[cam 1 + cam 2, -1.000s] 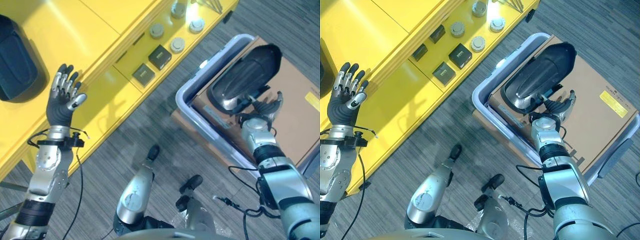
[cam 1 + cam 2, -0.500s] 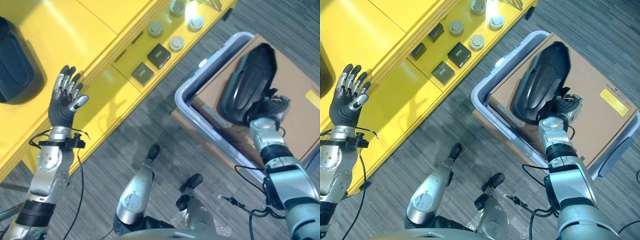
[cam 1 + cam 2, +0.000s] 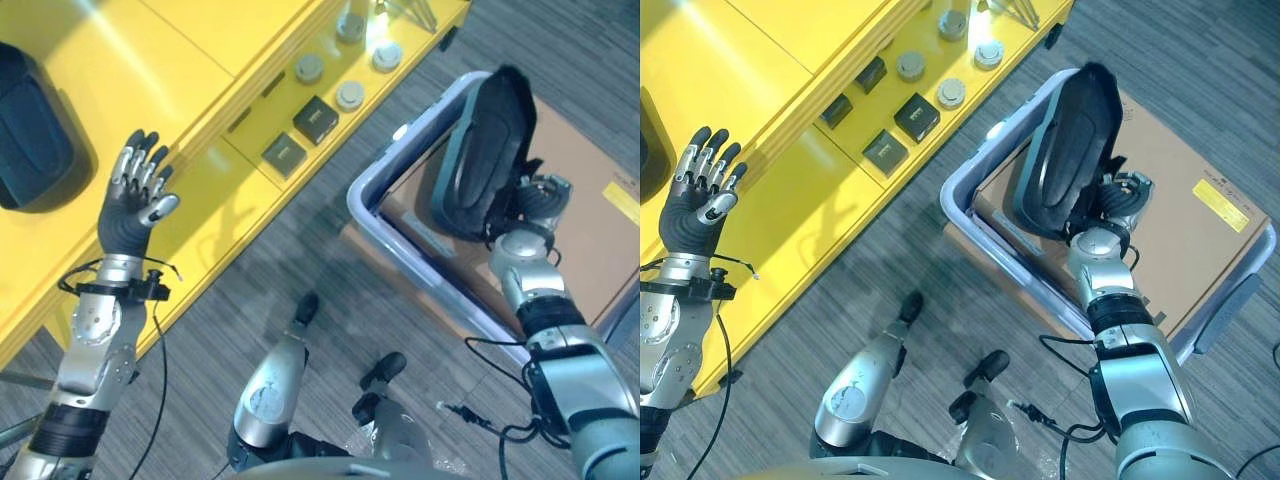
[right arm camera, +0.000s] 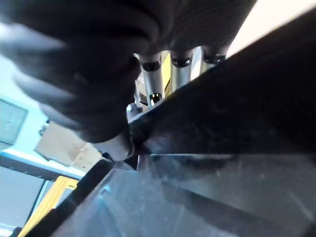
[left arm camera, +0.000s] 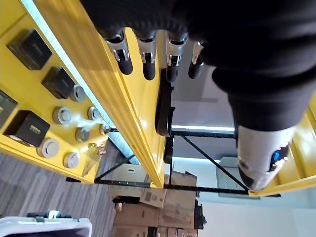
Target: Move parts from the plastic box to the shelf.
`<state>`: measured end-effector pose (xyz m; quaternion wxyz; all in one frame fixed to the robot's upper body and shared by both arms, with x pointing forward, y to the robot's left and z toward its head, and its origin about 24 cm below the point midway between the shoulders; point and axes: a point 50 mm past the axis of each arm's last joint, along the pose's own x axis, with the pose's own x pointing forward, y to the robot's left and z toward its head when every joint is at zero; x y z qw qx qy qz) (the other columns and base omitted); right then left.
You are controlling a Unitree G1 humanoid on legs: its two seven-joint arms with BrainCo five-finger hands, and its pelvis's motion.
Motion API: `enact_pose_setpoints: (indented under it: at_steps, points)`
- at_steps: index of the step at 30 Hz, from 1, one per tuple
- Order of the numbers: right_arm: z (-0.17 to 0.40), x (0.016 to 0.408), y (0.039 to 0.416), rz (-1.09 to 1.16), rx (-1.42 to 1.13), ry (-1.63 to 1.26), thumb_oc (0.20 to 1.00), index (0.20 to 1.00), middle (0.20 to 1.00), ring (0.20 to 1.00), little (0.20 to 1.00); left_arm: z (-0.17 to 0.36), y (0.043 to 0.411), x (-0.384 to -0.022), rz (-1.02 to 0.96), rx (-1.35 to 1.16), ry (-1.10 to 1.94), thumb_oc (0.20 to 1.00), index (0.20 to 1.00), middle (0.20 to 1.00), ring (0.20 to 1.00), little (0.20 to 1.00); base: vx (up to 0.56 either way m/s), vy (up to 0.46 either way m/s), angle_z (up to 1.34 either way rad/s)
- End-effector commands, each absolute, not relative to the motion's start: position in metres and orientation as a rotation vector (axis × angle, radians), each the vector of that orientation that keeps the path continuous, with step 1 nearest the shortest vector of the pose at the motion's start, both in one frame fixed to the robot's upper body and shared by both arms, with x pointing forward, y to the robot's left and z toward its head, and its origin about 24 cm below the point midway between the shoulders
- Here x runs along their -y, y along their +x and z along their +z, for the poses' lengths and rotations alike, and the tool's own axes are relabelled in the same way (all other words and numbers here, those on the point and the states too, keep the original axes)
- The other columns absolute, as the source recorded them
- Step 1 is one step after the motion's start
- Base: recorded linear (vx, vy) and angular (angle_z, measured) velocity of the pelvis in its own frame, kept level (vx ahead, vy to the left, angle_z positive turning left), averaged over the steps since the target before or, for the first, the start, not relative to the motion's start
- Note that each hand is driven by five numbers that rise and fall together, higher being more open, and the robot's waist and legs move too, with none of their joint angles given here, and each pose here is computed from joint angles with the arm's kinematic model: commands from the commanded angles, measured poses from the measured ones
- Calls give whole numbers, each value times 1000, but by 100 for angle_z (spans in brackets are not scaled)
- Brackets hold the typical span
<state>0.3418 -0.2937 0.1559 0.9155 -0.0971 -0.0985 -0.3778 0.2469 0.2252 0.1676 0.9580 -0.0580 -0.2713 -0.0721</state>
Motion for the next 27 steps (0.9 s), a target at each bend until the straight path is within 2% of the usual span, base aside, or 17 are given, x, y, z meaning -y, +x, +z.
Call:
enact_pose_setpoints:
  at_steps: [1,6,8,11,15,20,27]
  points:
    - [194,284,333,-764,439,-229,200,200,200,200,200,179,237,-222,-224,593,-117,1000,1000,1000,1000,1000,42,-40,-19]
    - [201,256,321,-660,548,-224,200,200,200,200,200,168,254,-188,-389,441,-118,1000,1000,1000,1000,1000,54,-47,-27]
    - [203,242,321,-607,575,-271,200,200,200,200,200,163,266,-160,-501,350,-204,1000,1000,1000,1000,1000,103,-7,-45]
    - [202,215,327,-509,574,-332,200,200,200,200,200,150,288,-116,-549,143,-339,1000,1000,1000,1000,1000,127,-16,-46]
    - [187,194,336,-419,504,-344,200,200,200,200,200,135,309,-73,-596,13,-370,1000,1000,1000,1000,1000,151,-48,-48]
    - [173,183,342,-368,458,-341,200,200,200,200,200,127,321,-44,-578,-68,-361,1000,1000,1000,1000,1000,78,-45,-26]
    - [162,183,342,-352,417,-318,200,200,200,200,200,121,326,-32,-555,-82,-263,1000,1000,1000,1000,1000,45,-33,-15]
